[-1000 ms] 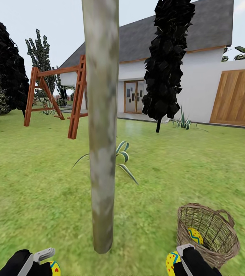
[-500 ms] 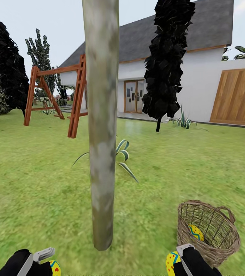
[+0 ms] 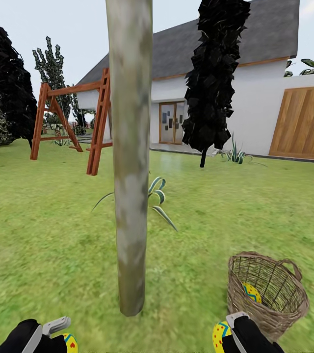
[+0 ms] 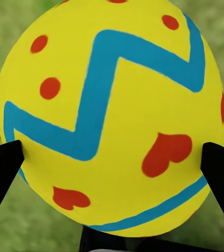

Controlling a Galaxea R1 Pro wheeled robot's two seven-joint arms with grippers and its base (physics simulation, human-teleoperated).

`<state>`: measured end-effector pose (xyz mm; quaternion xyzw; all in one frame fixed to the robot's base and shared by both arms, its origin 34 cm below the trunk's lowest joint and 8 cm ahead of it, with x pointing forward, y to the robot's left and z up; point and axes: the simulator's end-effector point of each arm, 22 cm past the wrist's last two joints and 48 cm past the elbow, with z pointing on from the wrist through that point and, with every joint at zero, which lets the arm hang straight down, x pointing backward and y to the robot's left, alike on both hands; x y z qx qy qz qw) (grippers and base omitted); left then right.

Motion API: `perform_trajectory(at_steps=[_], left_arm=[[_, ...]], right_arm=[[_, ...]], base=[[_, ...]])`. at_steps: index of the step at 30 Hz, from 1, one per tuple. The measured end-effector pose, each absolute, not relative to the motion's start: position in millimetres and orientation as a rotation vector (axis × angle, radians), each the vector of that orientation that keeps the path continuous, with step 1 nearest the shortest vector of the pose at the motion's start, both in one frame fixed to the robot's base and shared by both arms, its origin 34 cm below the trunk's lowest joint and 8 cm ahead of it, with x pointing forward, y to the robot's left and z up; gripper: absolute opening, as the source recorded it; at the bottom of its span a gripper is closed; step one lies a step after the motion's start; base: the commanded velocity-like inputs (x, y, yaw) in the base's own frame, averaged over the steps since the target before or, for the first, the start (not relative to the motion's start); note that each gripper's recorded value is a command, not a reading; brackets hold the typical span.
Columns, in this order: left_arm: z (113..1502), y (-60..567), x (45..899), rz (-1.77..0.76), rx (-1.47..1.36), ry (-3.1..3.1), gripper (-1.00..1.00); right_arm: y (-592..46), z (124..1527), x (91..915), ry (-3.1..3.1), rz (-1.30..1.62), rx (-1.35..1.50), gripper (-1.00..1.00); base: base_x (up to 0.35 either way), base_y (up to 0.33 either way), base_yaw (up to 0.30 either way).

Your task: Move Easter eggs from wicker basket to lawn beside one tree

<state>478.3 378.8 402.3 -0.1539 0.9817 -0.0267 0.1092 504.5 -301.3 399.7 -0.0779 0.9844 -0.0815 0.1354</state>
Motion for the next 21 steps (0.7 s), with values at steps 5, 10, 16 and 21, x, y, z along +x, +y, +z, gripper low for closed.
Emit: perform_trajectory(at_steps=[5, 10, 16, 21], left_arm=[[390.7, 378.6, 475.1, -0.076, -0.449, 2.89, -1.0], [379.6, 377.2, 472.7, -0.078, -0.447, 2.891, -1.0], [366.5, 377.6, 469.7, -0.076, -0.447, 2.89, -1.0], [355.5, 377.8, 467.1, -0.076, -0.448, 2.89, -1.0]], right_arm=[[-302.0, 389.0, 502.2, 2.851, -0.238, -0.227, -1.0], [-301.4, 378.1, 499.8, 2.85, -0.239, -0.229, -1.0], [-301.4, 365.0, 496.8, 2.85, -0.239, -0.23, -1.0], [-299.7, 353.9, 494.3, 2.85, -0.235, -0.23, -1.0]], base=[[0.0, 0.0, 0.0], [0.0, 0.0, 0.0], [0.0, 0.0, 0.0], [0.0, 0.0, 0.0]])
